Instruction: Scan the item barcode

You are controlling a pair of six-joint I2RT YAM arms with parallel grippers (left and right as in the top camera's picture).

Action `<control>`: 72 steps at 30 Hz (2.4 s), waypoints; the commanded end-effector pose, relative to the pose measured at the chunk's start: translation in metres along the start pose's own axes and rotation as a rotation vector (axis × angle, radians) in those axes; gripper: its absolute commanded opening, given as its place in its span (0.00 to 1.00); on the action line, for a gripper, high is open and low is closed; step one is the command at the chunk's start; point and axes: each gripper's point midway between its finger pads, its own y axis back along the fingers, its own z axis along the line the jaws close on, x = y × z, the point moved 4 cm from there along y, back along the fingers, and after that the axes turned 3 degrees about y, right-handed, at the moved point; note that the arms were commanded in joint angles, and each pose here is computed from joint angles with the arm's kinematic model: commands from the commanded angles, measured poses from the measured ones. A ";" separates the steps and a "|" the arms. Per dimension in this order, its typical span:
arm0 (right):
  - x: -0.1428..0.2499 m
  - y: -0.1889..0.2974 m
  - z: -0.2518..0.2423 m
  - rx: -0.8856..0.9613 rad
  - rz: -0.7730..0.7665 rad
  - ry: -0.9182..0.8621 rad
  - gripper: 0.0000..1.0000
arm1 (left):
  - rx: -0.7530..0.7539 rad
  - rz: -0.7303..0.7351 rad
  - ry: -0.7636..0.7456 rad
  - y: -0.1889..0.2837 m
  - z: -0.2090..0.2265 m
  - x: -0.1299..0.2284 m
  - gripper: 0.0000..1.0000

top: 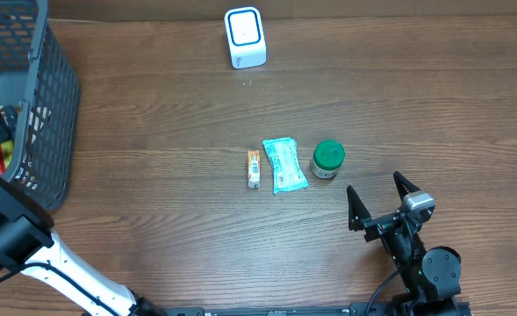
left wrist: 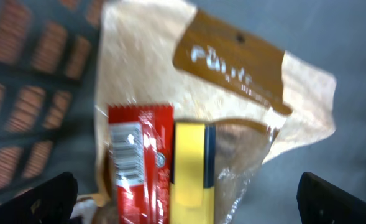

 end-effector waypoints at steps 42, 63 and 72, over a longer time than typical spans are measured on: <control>0.002 0.000 -0.001 0.002 -0.003 -0.003 1.00 | 0.006 -0.116 0.164 0.099 -0.013 -0.021 0.04; 0.002 0.000 -0.001 0.003 -0.003 -0.003 1.00 | 0.414 -0.275 0.137 0.346 -0.196 0.063 0.04; 0.002 0.000 -0.001 0.003 -0.003 -0.003 1.00 | 0.370 -0.074 -0.081 0.310 -0.270 0.115 0.04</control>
